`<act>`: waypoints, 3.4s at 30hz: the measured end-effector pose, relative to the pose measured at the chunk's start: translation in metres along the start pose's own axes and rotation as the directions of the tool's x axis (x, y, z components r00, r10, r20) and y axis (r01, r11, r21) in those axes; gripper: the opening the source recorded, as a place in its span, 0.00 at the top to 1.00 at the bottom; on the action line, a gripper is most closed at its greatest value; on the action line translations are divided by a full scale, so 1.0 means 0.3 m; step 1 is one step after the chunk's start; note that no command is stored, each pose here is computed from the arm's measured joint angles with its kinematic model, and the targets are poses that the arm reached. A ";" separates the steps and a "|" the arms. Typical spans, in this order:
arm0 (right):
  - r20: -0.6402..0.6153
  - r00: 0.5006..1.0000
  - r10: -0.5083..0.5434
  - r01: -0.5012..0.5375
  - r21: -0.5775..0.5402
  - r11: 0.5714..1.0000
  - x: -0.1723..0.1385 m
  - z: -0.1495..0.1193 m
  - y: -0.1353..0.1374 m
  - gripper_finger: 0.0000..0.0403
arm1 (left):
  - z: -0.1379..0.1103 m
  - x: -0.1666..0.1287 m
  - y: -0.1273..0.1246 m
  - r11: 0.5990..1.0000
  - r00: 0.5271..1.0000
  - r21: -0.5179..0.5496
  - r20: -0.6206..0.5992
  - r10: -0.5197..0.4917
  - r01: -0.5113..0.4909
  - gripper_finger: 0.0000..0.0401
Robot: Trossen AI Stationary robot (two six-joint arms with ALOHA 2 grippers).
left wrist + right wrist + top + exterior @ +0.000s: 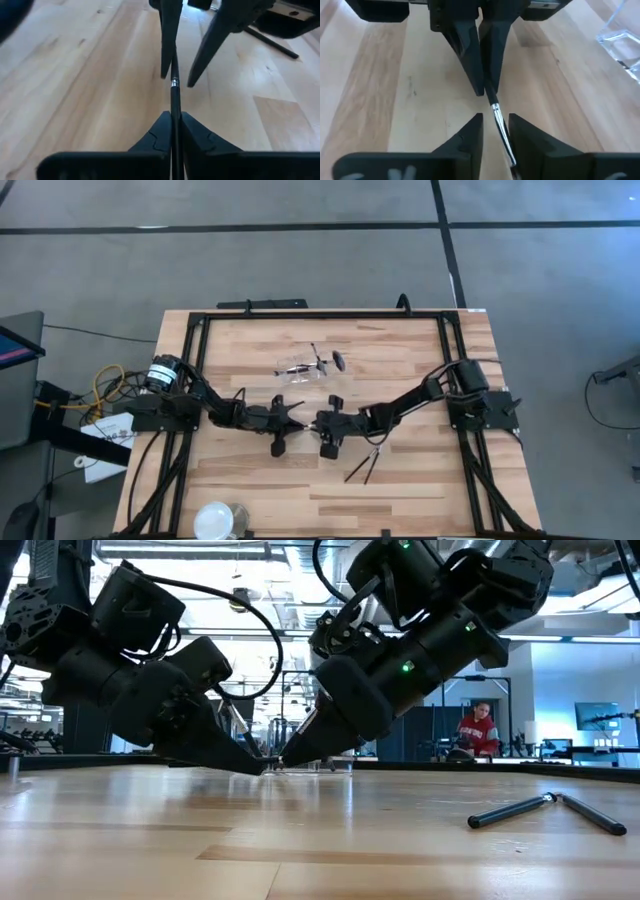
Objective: Put items in baskets/containers
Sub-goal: Put the black eyeshadow brush into the transparent organizer
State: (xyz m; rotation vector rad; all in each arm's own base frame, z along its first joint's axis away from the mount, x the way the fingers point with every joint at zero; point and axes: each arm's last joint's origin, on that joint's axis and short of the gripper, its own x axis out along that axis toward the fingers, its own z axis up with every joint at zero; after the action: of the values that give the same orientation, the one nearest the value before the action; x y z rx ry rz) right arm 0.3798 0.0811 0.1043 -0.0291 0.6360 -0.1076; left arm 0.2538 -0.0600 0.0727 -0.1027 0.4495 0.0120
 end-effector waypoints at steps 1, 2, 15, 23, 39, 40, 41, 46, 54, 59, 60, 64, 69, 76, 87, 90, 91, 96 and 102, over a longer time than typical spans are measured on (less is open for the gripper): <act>-0.005 1.000 -0.002 0.002 -0.001 1.000 -0.007 0.007 -0.003 0.78 | 0.001 0.000 0.000 1.000 1.000 0.001 0.003 0.008 -0.008 0.95; -0.009 1.000 -0.006 0.006 0.000 1.000 -0.016 0.022 -0.009 0.77 | 0.001 0.000 0.001 1.000 1.000 0.001 0.006 0.015 -0.015 0.95; 0.070 0.996 -0.047 0.054 -0.094 0.994 -0.419 0.339 -0.089 0.69 | 0.193 -0.087 0.005 0.955 0.929 0.113 0.286 0.234 -0.275 0.95; 0.117 0.989 -0.089 0.104 -0.131 0.986 -0.410 0.262 -0.133 0.71 | 0.315 -0.185 -0.005 0.951 0.880 0.171 0.448 0.157 -0.257 0.95; 0.476 0.872 0.109 -0.036 -0.161 0.986 -0.267 0.284 -0.183 0.71 | 0.335 -0.206 -0.010 0.956 0.875 0.204 0.475 0.092 -0.211 0.95; 0.486 0.867 0.108 -0.036 -0.156 0.987 -0.267 0.287 -0.184 0.72 | 0.335 -0.206 -0.010 0.956 0.875 0.204 0.475 0.092 -0.211 0.95; 0.504 0.857 0.107 -0.035 -0.149 0.988 -0.270 0.296 -0.184 0.73 | 0.335 -0.206 -0.010 0.956 0.875 0.204 0.475 0.093 -0.212 0.95; 0.519 0.848 0.108 -0.037 -0.145 0.989 -0.273 0.300 -0.182 0.79 | 0.335 -0.205 -0.012 0.958 0.880 0.221 0.472 0.058 -0.182 0.95; 0.519 0.845 0.124 -0.059 -0.140 0.988 -0.273 0.301 -0.180 0.96 | 0.335 -0.204 -0.013 0.957 0.881 0.235 0.471 0.040 -0.169 0.95; 0.520 0.845 0.128 -0.062 -0.142 0.988 -0.274 0.300 -0.174 0.95 | 0.334 -0.205 -0.013 0.957 0.882 0.236 0.471 0.038 -0.167 0.92; 0.520 0.845 0.129 -0.063 -0.143 0.988 -0.274 0.300 -0.172 0.95 | 0.334 -0.204 -0.013 0.957 0.882 0.236 0.470 0.037 -0.166 0.91; 0.516 0.847 0.128 -0.063 -0.142 0.988 -0.273 0.299 -0.173 0.98 | 0.332 -0.204 -0.012 0.957 0.883 0.229 0.466 0.052 -0.178 0.88; 0.493 0.867 0.078 -0.045 -0.080 0.996 -0.268 0.291 -0.179 0.97 | 0.324 -0.199 -0.009 0.953 0.895 0.233 0.441 0.073 -0.193 0.81; 0.417 0.909 0.010 -0.019 0.019 1.000 -0.249 0.269 -0.216 0.98 | 0.312 -0.198 0.011 0.916 0.870 0.170 0.412 0.270 -0.364 0.72; 0.208 0.933 -0.295 0.267 0.151 0.952 -0.236 0.278 -0.284 0.98 | 0.288 -0.195 0.025 0.858 0.842 0.163 0.348 0.412 -0.487 0.69; 0.161 0.926 -0.343 0.322 0.139 0.936 -0.245 0.309 -0.291 0.98 | 0.288 -0.194 0.026 0.858 0.841 0.162 0.348 0.414 -0.488 0.70; 0.150 0.923 -0.355 0.336 0.139 0.932 -0.247 0.318 -0.299 0.97 | 0.289 -0.194 0.026 0.858 0.841 0.161 0.348 0.413 -0.488 0.70; 0.136 0.901 -0.412 0.389 0.166 0.906 -0.251 0.351 -0.373 0.97 | 0.289 -0.194 0.026 0.858 0.841 0.161 0.348 0.413 -0.488 0.70; 0.055 0.920 -0.389 0.363 0.260 0.895 -0.242 0.324 -0.455 0.96 | 0.289 -0.194 0.026 0.859 0.841 0.157 0.348 0.413 -0.487 0.70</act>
State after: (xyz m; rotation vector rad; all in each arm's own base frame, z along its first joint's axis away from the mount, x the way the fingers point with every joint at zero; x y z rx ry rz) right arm 0.3671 -0.0472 0.2335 0.0812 0.5001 -0.5580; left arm 0.2385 -0.0428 0.1748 0.2474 0.1537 0.4387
